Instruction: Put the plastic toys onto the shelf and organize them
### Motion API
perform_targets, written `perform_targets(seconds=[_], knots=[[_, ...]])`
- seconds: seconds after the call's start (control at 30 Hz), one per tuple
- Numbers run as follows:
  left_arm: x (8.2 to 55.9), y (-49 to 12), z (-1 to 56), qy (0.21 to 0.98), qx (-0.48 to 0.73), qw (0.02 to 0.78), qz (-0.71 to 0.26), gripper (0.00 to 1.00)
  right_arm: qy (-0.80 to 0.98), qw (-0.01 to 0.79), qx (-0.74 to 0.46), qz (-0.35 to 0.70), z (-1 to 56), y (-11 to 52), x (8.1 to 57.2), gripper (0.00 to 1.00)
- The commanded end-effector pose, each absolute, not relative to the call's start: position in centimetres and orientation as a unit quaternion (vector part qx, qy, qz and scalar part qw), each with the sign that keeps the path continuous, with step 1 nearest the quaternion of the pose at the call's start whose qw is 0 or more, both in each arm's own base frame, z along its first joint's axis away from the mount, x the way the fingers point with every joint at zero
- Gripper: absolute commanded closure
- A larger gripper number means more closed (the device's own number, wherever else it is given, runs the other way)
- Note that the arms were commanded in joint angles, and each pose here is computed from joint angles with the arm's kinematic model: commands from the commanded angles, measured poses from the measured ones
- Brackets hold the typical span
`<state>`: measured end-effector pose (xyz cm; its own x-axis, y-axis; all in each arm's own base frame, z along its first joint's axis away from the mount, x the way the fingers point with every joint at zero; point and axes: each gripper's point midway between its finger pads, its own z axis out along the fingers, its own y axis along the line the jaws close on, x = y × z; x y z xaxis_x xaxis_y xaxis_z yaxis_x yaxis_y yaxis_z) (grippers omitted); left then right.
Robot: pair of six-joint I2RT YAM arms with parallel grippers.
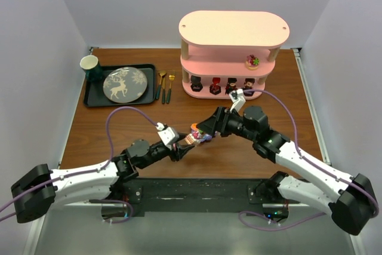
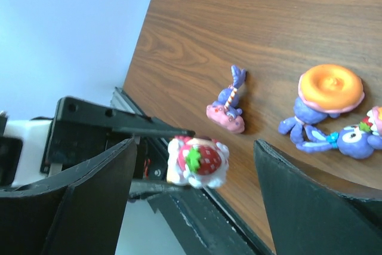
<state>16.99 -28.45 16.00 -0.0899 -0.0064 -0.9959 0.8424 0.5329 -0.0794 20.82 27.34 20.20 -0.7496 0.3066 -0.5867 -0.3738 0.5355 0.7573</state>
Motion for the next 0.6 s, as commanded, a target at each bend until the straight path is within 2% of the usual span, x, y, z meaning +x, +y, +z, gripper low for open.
perform_targets(seconds=[0.0, 0.23, 0.37, 0.4, 0.47, 0.5, 0.57], knots=[[17.8, -29.3, 20.0, 0.608, 0.317, 0.636, -0.353, 1.0, 0.807, 0.369, -0.028, 0.46, 21.0, 28.3, 21.7, 0.2], [18.0, -29.2, 19.8, 0.609, 0.322, 0.642, -0.337, 1.0, 0.826, 0.348, -0.042, 0.441, 18.9, 29.8, 20.8, 0.26], [18.0, -29.2, 19.6, 0.612, 0.323, 0.64, -0.334, 1.0, 0.824, 0.351, -0.046, 0.442, 18.9, 30.3, 20.8, 0.39], [18.0, -29.2, 19.4, 0.614, 0.324, 0.638, -0.333, 1.0, 0.823, 0.353, -0.048, 0.442, 19.1, 30.3, 20.8, 0.49], [18.0, -29.1, 19.4, 0.616, 0.322, 0.637, -0.334, 1.0, 0.822, 0.358, -0.053, 0.44, 19.1, 30.3, 20.9, 0.63], [18.0, -29.0, 19.2, 0.619, 0.322, 0.635, -0.332, 1.0, 0.821, 0.362, -0.053, 0.438, 19.1, 30.2, 20.9, 0.76], [17.9, -28.9, 19.0, 0.623, 0.319, 0.631, -0.335, 0.97, 0.822, 0.366, -0.059, 0.433, 19.1, 30.1, 21.0, 0.91]])
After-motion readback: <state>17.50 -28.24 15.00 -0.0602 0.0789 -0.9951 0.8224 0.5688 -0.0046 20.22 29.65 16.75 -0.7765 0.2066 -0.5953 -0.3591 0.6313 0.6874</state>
